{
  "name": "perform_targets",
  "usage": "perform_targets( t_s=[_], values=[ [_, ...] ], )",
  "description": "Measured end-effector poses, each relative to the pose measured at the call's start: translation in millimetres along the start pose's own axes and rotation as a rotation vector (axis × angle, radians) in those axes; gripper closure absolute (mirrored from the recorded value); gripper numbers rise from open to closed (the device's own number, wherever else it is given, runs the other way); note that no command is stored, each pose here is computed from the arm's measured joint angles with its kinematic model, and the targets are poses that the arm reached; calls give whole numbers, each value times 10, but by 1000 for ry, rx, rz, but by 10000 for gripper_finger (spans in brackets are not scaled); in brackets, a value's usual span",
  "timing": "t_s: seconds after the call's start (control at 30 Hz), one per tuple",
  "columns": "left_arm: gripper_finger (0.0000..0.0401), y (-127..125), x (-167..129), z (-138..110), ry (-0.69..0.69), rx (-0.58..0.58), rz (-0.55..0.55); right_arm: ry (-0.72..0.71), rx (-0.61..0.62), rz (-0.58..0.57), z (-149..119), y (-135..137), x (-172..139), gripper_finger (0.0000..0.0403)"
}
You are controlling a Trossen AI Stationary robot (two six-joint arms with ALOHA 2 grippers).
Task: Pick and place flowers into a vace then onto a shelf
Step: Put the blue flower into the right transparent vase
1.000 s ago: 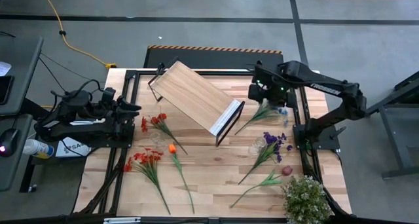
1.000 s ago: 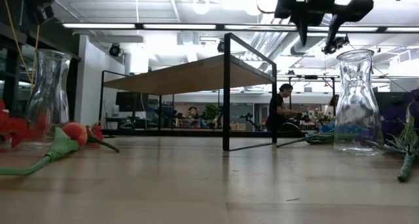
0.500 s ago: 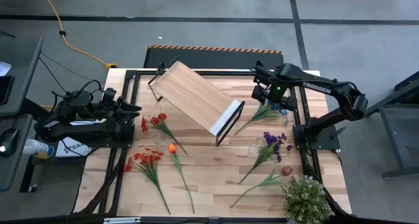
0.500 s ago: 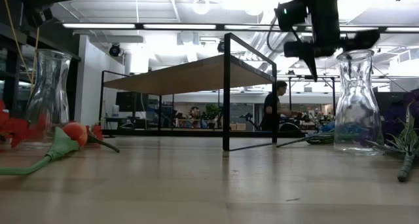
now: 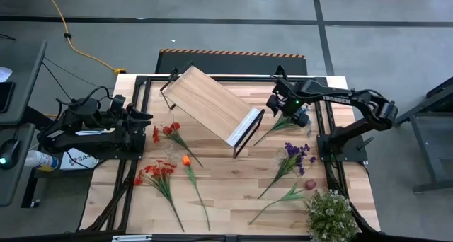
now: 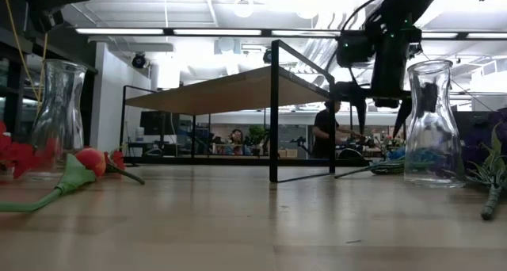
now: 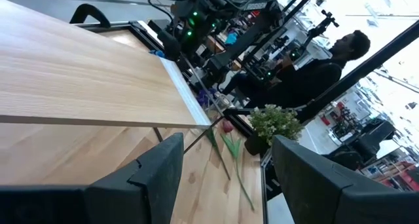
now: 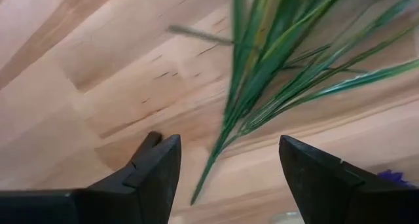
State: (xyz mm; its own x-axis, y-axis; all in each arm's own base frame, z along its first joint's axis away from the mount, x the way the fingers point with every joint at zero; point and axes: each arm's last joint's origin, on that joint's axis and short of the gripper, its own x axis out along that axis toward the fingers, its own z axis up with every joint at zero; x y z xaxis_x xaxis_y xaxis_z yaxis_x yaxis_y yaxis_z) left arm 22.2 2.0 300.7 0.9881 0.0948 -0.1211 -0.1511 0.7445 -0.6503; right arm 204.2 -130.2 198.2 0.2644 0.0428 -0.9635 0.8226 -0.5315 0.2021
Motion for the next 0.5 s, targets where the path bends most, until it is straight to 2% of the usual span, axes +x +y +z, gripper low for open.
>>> perform_targets(
  t_s=[0.23, 0.5],
  values=[
    [137, 44, -2, -47, 45, -1, 50, 5, 18, -19, -4, -20, 3, 155],
    [137, 55, -3, -50, 37, 0, 75, -65, 25, -53, 16, -52, 1, 155]
  ],
)
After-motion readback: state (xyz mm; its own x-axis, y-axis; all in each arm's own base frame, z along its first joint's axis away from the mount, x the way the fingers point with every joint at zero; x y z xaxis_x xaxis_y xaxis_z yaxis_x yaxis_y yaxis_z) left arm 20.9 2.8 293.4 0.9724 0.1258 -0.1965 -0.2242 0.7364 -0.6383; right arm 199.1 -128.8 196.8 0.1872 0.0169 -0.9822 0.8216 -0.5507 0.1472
